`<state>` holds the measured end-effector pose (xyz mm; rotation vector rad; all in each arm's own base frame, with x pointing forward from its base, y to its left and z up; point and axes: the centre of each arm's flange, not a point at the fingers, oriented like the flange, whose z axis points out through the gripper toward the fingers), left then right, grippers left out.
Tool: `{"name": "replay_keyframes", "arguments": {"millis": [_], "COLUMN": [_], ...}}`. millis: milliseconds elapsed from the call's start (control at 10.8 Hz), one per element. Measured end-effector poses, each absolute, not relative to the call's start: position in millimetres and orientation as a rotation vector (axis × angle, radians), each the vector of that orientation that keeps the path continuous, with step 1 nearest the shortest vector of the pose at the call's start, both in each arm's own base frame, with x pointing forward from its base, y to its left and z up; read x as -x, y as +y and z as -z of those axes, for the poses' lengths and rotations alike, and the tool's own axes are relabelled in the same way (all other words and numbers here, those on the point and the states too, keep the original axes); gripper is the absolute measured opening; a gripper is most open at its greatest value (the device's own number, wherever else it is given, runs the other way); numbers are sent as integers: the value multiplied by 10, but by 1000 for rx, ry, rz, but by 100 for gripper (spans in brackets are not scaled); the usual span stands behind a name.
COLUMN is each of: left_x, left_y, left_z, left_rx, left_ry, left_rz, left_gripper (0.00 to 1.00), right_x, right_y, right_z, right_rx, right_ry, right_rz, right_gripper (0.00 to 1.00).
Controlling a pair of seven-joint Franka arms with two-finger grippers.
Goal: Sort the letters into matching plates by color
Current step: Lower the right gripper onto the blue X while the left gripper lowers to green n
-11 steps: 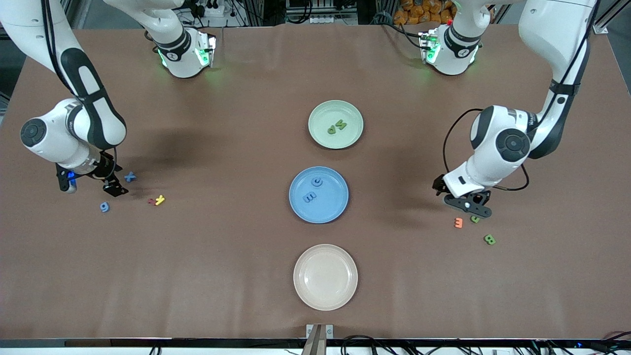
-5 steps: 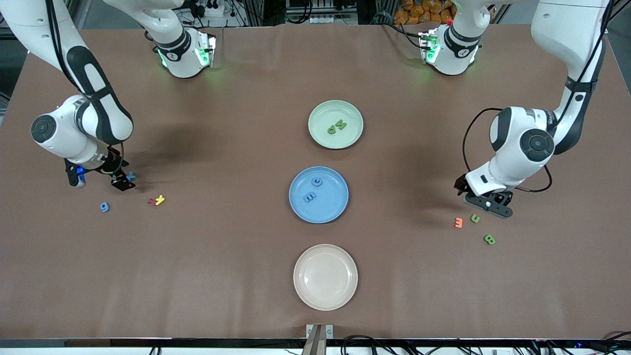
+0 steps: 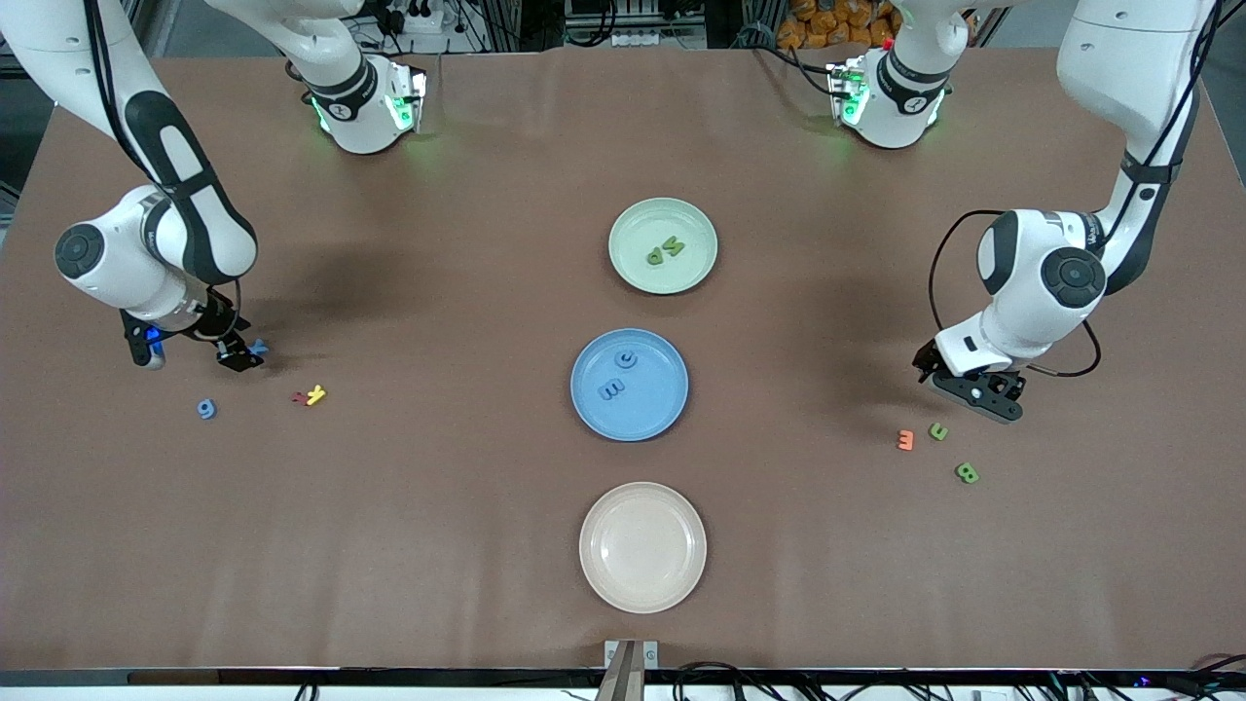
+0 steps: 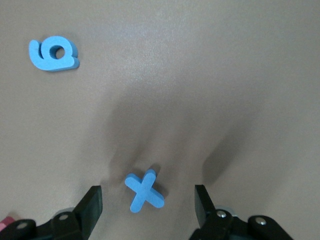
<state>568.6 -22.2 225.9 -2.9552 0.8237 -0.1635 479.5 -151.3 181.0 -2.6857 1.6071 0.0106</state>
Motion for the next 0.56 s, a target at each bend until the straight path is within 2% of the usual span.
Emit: {"name": "replay_keyframes", "arguments": {"millis": [370, 463, 555], "left_x": [-5703, -5737, -5785], "left_y": [-207, -144, -54], "left_z": [-1966, -1910, -1897], "left_rx": [2960, 2954, 2944], "left_ry": [827, 843, 861], "left_rz": [208, 214, 220], "left_gripper": [100, 100, 100], "right_x": [-4762, -4758, -4762], "right_y": [-1530, -1514, -1489], "right_z": [-1735, -1711, -1694], "right_rx": [2699, 2705, 2709], "right_ry": [1598, 1590, 1582], "right_rz": [6, 1, -2], "right_gripper": [78, 70, 69]}}
